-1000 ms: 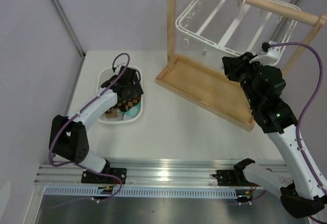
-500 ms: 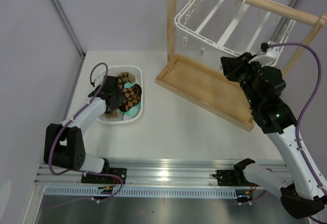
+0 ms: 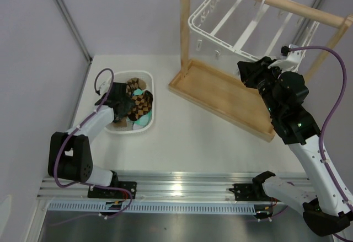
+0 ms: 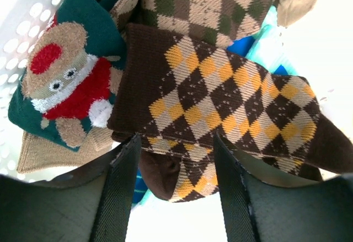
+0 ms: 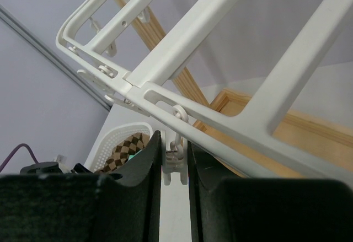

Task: Clip the socks to the hanger
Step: Pick up the sock from the bin, then clamp the sock onto the hanger.

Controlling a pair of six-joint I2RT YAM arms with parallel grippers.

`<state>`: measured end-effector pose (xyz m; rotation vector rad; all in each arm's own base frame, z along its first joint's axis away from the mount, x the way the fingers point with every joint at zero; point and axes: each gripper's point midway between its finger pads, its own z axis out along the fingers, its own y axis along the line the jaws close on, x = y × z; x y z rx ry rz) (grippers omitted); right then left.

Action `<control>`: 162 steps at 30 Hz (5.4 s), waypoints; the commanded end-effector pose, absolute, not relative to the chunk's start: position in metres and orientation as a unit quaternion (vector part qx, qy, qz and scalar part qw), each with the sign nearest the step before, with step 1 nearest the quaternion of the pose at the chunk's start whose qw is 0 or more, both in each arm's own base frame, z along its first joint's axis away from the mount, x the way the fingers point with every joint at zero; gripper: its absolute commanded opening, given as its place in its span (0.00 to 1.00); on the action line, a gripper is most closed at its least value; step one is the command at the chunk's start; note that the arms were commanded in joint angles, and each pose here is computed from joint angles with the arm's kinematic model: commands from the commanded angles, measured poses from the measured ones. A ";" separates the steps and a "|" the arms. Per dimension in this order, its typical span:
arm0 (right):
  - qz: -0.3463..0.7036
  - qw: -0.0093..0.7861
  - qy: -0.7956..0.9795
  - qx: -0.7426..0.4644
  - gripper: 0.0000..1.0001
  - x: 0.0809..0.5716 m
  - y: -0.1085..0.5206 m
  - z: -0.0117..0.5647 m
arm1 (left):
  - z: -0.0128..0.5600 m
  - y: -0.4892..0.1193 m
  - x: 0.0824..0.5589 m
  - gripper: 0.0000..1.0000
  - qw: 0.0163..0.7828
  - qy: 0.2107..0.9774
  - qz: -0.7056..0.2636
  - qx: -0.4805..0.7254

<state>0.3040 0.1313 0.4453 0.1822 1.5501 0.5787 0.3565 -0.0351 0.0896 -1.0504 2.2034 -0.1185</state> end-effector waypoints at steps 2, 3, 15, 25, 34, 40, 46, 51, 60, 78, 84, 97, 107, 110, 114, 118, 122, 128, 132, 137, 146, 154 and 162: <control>0.267 0.667 0.693 0.062 0.00 0.303 0.140 0.441 | 0.087 -0.024 0.358 0.60 0.354 0.825 -0.047 -0.439; 0.266 0.667 0.693 0.062 0.00 0.303 0.140 0.441 | 0.080 -0.021 0.354 0.60 0.347 0.825 -0.044 -0.444; 0.264 0.664 0.697 0.060 0.00 0.304 0.140 0.437 | 0.090 -0.015 0.372 0.58 0.367 0.811 -0.060 -0.451; 0.266 0.663 0.697 0.060 0.00 0.304 0.141 0.437 | 0.110 -0.015 0.384 0.56 0.391 0.807 -0.068 -0.437; 0.268 0.663 0.697 0.059 0.00 0.304 0.142 0.437 | 0.108 -0.023 0.392 0.55 0.381 0.809 -0.086 -0.439; 0.268 0.661 0.698 0.057 0.00 0.305 0.143 0.436 | 0.092 -0.017 0.380 0.55 0.368 0.805 -0.069 -0.460; 0.275 0.658 0.699 0.054 0.00 0.305 0.146 0.435 | 0.082 -0.018 0.377 0.54 0.353 0.807 -0.064 -0.469; 0.272 0.659 0.699 0.054 0.00 0.306 0.145 0.435 | 0.074 -0.017 0.375 0.52 0.348 0.807 -0.058 -0.474; 0.273 0.660 0.698 0.052 0.00 0.304 0.145 0.436 | 0.090 -0.018 0.383 0.21 0.362 0.805 -0.067 -0.466; 0.285 0.668 0.686 0.041 0.00 0.302 0.149 0.449 | 0.352 -0.182 0.350 0.01 0.587 0.759 -0.263 0.100; 0.287 0.673 0.681 0.030 0.00 0.300 0.151 0.455 | 0.425 -0.277 0.284 0.01 0.614 0.651 -0.297 0.334; 0.313 0.669 0.674 -0.004 0.00 0.292 0.163 0.464 | 0.433 -0.367 0.256 0.01 0.594 0.574 -0.267 0.496; 0.326 0.666 0.671 -0.007 0.00 0.289 0.167 0.466 | 0.408 -0.415 0.255 0.01 0.577 0.540 -0.193 0.581; 0.329 0.666 0.669 -0.007 0.00 0.288 0.168 0.468 | 0.408 -0.422 0.262 0.01 0.585 0.539 -0.159 0.585; 0.330 0.663 0.672 -0.008 0.00 0.288 0.170 0.465 | 0.408 -0.430 0.266 0.01 0.590 0.536 -0.142 0.587; 0.327 0.663 0.673 -0.007 0.00 0.287 0.169 0.464 | 0.412 -0.432 0.270 0.01 0.599 0.537 -0.132 0.580; 0.324 0.663 0.674 -0.008 0.00 0.287 0.168 0.463 | 0.415 -0.435 0.271 0.01 0.604 0.532 -0.132 0.579; 0.317 0.662 0.679 -0.008 0.00 0.287 0.167 0.459 | 0.421 -0.434 0.275 0.01 0.613 0.531 -0.123 0.571; 0.311 0.667 0.677 -0.013 0.00 0.284 0.165 0.461 | 0.417 -0.433 0.278 0.01 0.612 0.533 -0.113 0.573; 0.313 0.673 0.669 -0.033 0.00 0.278 0.166 0.465 | 0.409 -0.433 0.283 0.01 0.610 0.533 -0.098 0.578; 0.330 0.677 0.651 -0.096 0.00 0.267 0.180 0.466 | 0.415 -0.431 0.285 0.01 0.609 0.521 -0.134 0.583; 0.337 0.685 0.628 -0.154 0.00 0.260 0.191 0.466 | 0.424 -0.426 0.267 0.01 0.595 0.492 -0.203 0.602; 0.350 0.680 0.612 -0.201 0.00 0.250 0.201 0.465 | 0.426 -0.421 0.268 0.01 0.577 0.490 -0.241 0.607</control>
